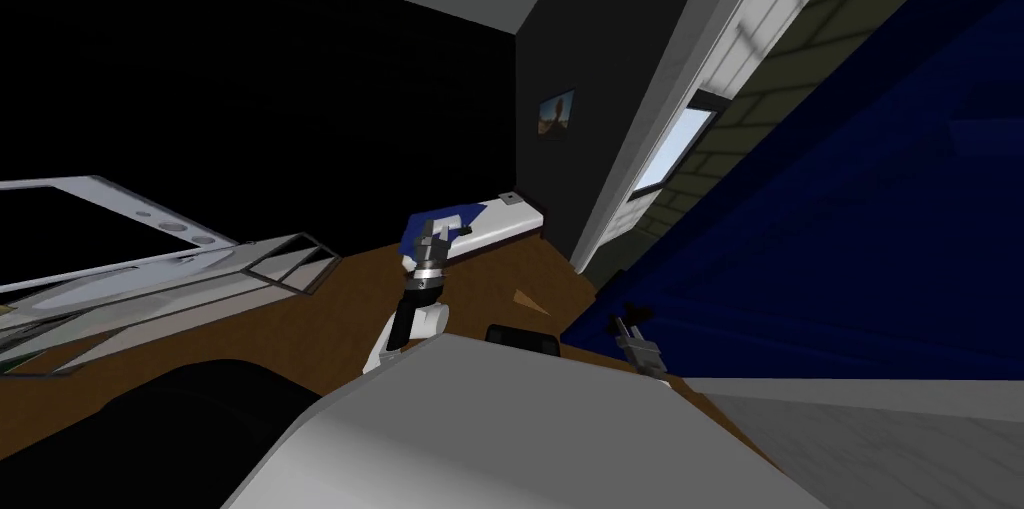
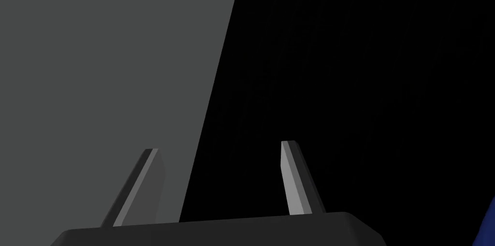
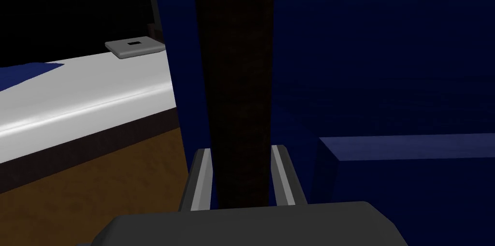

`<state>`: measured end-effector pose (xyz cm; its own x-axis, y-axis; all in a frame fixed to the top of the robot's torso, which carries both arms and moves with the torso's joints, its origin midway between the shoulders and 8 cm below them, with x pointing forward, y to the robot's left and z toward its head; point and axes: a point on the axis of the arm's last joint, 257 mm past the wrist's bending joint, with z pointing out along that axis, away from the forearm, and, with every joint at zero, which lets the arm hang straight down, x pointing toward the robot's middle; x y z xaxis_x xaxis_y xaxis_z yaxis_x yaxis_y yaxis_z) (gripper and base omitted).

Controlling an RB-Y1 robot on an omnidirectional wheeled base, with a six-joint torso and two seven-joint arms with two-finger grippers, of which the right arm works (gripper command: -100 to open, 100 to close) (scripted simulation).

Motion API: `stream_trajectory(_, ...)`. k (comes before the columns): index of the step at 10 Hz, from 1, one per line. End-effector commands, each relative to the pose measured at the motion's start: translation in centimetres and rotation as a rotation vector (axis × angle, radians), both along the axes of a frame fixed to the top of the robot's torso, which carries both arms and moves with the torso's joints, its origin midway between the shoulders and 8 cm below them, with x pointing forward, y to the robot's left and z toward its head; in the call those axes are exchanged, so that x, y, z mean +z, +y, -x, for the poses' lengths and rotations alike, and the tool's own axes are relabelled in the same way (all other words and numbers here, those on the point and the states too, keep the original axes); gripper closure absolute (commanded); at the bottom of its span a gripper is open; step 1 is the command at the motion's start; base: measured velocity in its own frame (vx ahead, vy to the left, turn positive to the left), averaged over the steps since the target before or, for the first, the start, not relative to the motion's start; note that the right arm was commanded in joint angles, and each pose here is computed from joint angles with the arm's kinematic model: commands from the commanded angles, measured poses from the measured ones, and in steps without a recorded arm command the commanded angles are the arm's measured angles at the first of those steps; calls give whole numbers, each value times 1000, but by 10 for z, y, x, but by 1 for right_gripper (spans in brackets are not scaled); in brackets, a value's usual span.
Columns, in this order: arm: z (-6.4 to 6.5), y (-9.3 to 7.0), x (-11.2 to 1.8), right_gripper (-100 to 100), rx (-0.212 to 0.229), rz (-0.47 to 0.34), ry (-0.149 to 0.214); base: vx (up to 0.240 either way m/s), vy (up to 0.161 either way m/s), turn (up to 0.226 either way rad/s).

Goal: Pull the door open

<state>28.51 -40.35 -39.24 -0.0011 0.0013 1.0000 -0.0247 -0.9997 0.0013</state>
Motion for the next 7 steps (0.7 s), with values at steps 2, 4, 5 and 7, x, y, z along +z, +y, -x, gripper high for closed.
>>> stream_trajectory(2, 9, 0, 0, 100, 25, -1, 1, -199, -50, 125)
stream_trajectory(4, 14, 0, 1, 100, 41, -1, 1, -201, -52, 113)
stream_trajectory(5, 11, 2, 0, 100, 39, -2, 1, -84, -12, 27)
stream_trajectory(7, 16, 3, -1, 100, 55, -3, 3, -183, -25, 151)
